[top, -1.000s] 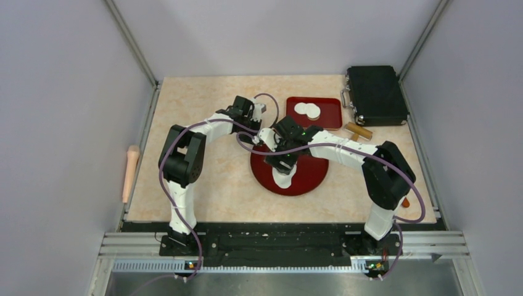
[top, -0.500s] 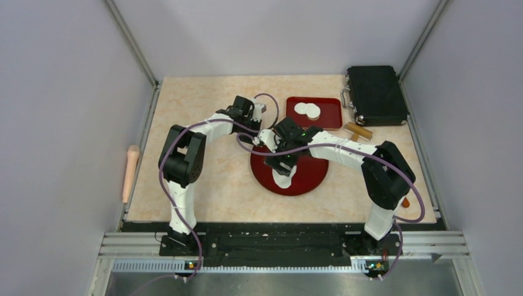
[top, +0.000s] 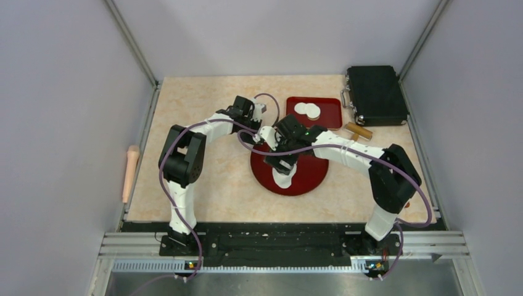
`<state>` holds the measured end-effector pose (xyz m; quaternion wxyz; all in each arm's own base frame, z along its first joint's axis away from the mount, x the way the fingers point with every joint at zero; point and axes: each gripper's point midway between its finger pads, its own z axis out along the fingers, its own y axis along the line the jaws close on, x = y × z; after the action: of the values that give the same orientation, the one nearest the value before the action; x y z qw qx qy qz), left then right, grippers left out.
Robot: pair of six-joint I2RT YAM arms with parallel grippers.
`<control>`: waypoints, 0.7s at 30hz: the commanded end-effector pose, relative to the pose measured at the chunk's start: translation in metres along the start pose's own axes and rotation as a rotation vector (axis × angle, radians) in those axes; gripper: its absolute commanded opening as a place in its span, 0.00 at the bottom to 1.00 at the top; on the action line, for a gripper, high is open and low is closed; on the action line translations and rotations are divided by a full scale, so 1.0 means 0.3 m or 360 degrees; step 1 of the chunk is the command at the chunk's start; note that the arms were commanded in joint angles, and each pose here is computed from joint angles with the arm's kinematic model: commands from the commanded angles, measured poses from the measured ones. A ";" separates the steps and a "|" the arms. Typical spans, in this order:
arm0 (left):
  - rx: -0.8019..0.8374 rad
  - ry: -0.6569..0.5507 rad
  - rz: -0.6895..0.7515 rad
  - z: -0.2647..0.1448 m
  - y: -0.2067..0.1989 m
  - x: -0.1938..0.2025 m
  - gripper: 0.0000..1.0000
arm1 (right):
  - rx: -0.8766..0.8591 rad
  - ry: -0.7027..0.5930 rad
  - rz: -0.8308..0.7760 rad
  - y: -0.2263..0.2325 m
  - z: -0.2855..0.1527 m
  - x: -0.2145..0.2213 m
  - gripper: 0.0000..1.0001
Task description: Roll out the dumpling wrappers from the dough
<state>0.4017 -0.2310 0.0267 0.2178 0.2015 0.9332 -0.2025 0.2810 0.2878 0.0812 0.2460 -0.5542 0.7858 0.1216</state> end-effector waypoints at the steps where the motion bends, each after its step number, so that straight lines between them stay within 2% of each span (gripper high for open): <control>1: -0.0105 0.0012 0.0014 0.016 0.042 0.004 0.00 | 0.0031 -0.0122 -0.0034 -0.001 -0.043 -0.069 0.83; 6: -0.0107 0.0009 0.0014 0.013 0.043 0.003 0.00 | 0.0007 -0.0038 -0.0030 0.004 0.013 -0.020 0.87; 13: -0.0104 0.0006 0.0017 0.012 0.040 0.003 0.00 | 0.0037 -0.0023 -0.0031 -0.010 0.030 -0.008 0.94; 21: -0.0102 0.0004 0.0019 0.011 0.039 0.002 0.00 | 0.0014 0.0004 -0.0010 -0.009 0.049 0.016 0.92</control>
<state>0.4017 -0.2310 0.0267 0.2179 0.2016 0.9333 -0.2020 0.2822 0.2857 0.0708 0.2421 -0.5548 0.7877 0.1147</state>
